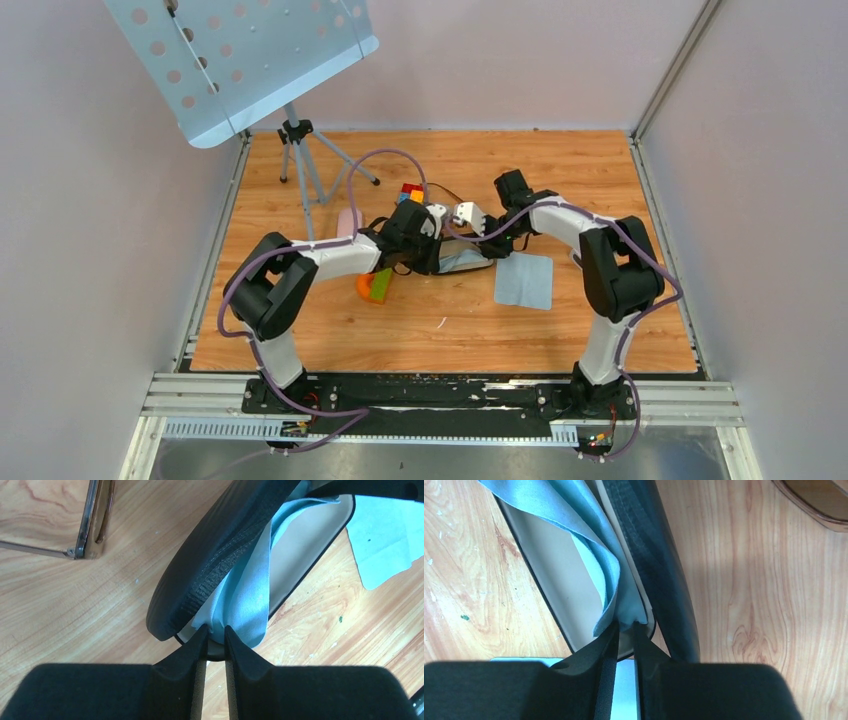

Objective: Organize the sunglasses
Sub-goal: Place the glasses cleaning cloth in the sunglasses case.

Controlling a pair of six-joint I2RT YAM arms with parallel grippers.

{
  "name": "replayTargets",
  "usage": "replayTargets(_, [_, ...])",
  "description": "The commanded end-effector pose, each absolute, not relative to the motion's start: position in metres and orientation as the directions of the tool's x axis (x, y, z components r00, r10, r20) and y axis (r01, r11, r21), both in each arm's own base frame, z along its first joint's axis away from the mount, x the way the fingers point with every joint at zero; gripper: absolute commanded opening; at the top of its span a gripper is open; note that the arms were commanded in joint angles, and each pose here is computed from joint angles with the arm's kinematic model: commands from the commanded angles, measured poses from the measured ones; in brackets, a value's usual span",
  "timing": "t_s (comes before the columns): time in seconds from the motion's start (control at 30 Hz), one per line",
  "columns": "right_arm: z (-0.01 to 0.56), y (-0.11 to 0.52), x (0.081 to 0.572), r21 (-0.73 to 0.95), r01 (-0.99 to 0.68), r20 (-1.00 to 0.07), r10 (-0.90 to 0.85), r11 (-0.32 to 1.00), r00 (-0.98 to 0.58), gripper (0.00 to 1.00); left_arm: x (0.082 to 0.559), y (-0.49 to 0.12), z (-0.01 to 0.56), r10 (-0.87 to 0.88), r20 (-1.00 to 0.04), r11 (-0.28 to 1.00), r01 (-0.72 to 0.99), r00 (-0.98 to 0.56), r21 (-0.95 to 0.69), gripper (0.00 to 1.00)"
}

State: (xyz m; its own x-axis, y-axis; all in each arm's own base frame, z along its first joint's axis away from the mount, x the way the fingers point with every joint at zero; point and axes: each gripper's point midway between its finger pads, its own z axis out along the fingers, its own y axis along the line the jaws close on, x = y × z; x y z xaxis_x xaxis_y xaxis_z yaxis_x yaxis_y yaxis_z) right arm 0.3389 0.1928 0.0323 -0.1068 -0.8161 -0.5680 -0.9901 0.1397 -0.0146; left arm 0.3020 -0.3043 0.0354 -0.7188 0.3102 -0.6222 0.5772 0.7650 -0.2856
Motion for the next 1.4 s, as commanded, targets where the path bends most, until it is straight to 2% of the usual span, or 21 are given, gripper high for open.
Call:
replayTargets(0.0, [0.042,0.201,0.338,-0.062,-0.991,-0.606,-0.793,0.121,-0.059,0.21,0.300,-0.305,0.044,0.314,-0.668,0.747,0.610,-0.674,-0.264,0.22])
replayTargets(0.3, [0.066,0.202,0.316,-0.162,-0.985,-0.669,-0.741,0.061,0.064,0.27,0.309,-0.304,0.068,0.280,-0.751,0.740,0.633,-0.598,-0.228,0.28])
replayTargets(0.63, [0.057,0.202,0.309,-0.130,-0.990,-0.674,-0.737,0.063,0.042,0.29,0.295,-0.307,0.062,0.311,-0.740,0.717,0.658,-0.596,-0.228,0.34])
replayTargets(0.9, [0.054,0.199,0.299,-0.129,-0.990,-0.675,-0.736,0.056,0.046,0.29,0.283,-0.313,0.062,0.366,-0.754,0.665,0.720,-0.545,-0.198,0.34])
replayTargets(1.1, [0.051,0.195,0.283,-0.216,-0.975,-0.662,-0.742,0.049,0.109,0.29,0.261,-0.322,0.049,0.448,-0.733,0.615,0.772,-0.512,-0.164,0.34])
replayTargets(1.37, [0.050,0.191,0.277,-0.226,-0.972,-0.655,-0.749,0.067,0.101,0.29,0.247,-0.322,0.046,0.466,-0.743,0.610,0.782,-0.481,-0.124,0.34])
